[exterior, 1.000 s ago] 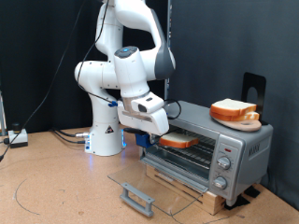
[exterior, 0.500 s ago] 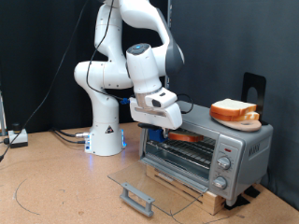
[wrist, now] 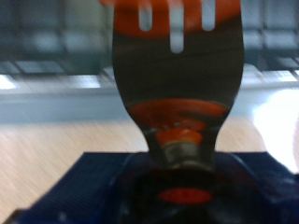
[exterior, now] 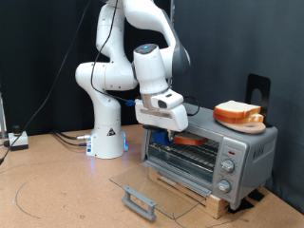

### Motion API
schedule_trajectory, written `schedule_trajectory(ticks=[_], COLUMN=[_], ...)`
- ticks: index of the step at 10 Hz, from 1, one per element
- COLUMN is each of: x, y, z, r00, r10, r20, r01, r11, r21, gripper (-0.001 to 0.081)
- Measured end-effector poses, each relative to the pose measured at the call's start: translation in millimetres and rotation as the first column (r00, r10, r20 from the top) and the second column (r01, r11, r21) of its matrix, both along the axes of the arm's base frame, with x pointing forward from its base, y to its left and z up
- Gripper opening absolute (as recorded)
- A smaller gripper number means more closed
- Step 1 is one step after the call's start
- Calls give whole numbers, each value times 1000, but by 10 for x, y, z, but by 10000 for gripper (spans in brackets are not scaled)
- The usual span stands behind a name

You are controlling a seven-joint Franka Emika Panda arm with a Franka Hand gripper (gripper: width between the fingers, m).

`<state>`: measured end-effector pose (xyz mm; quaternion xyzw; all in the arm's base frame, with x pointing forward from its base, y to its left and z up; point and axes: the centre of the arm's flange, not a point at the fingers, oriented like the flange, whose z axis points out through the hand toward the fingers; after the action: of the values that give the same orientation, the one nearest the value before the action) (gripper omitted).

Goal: Make a piece of toast with the oven

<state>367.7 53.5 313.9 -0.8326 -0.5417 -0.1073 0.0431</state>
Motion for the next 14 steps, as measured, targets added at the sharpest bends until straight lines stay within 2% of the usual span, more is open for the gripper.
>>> schedule_trajectory(ticks=[2,3,5,7,10,13,14], x=[122,174,255,307,345,326,328], y=[-107,-168,-296,-417,-781,-1165,-1149], z=[39,82,182,261,423,605,590], r00=[991,983,976,982,998,999,1000], r10=[55,84,104,92,39,-20,-17], r20=[123,162,193,167,54,-25,-20], r01=[-49,-73,-92,-88,-42,23,19], r11=[997,995,993,996,997,990,991], r21=[-56,-70,-68,-30,57,138,129], gripper=[423,423,423,423,423,423,423])
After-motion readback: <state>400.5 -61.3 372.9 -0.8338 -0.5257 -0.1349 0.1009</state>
